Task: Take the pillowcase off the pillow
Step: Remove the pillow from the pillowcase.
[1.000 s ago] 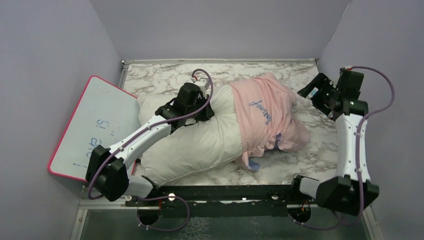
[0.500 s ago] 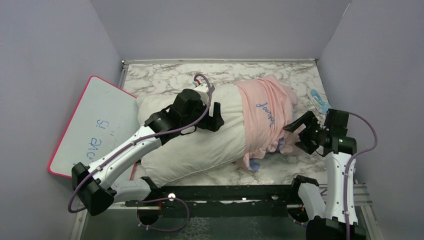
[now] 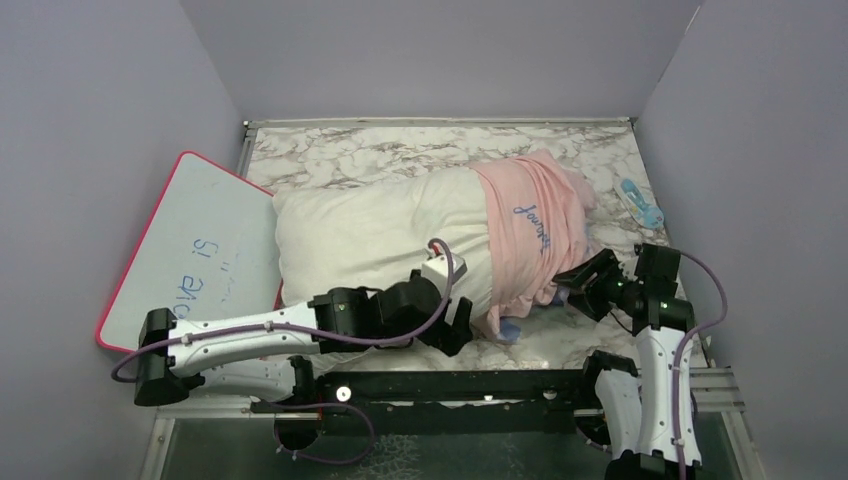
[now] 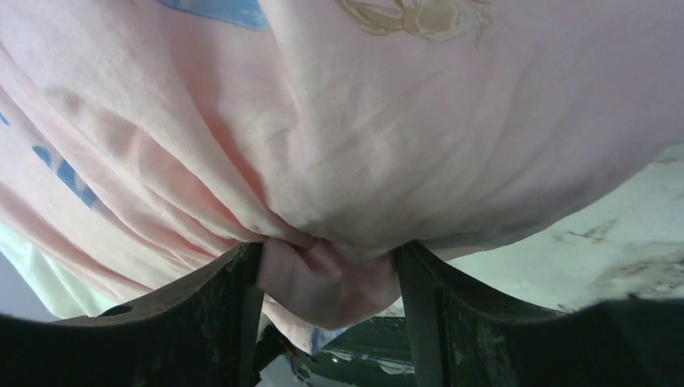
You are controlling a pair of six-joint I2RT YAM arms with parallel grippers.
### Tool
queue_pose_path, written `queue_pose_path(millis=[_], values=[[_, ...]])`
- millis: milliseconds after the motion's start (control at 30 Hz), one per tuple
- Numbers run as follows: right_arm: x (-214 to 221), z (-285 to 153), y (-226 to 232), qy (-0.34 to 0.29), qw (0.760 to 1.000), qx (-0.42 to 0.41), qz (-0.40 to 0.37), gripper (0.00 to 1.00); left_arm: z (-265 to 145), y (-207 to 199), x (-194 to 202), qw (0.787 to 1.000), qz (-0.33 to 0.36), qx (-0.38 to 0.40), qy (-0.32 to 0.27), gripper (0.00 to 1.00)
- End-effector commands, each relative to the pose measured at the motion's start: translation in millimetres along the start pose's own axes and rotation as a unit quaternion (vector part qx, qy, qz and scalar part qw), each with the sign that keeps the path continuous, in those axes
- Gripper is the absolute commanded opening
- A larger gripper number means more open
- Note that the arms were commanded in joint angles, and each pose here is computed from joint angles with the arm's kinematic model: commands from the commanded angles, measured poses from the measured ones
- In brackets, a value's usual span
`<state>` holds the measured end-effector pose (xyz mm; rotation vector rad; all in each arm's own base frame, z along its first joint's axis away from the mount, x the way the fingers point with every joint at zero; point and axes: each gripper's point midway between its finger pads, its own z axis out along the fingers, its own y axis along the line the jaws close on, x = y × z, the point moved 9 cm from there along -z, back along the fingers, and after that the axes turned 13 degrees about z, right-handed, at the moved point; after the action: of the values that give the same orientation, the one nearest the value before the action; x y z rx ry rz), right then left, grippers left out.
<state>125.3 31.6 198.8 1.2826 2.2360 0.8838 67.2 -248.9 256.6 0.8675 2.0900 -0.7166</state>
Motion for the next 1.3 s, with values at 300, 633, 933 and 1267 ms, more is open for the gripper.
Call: queue_pose_path(millis=[300,633,933,1267], values=[[-29,9,25,-0.069,0.995,-0.061,-0.033,0.12,44,-15,67,0.982,-0.16,-0.065,-0.071,0.97],[-33,-10,39,-0.113,0.989,-0.067,-0.073,0.12,68,1,40,0.906,-0.291,-0.143,-0.271,0.99],[-33,-13,36,-0.124,0.987,-0.057,-0.081,0.12,89,23,6,0.824,-0.388,-0.279,-0.306,0.97],[-68,-13,45,-0.238,0.969,0.012,-0.058,0.07,111,57,18,0.853,-0.351,-0.311,-0.229,0.0]])
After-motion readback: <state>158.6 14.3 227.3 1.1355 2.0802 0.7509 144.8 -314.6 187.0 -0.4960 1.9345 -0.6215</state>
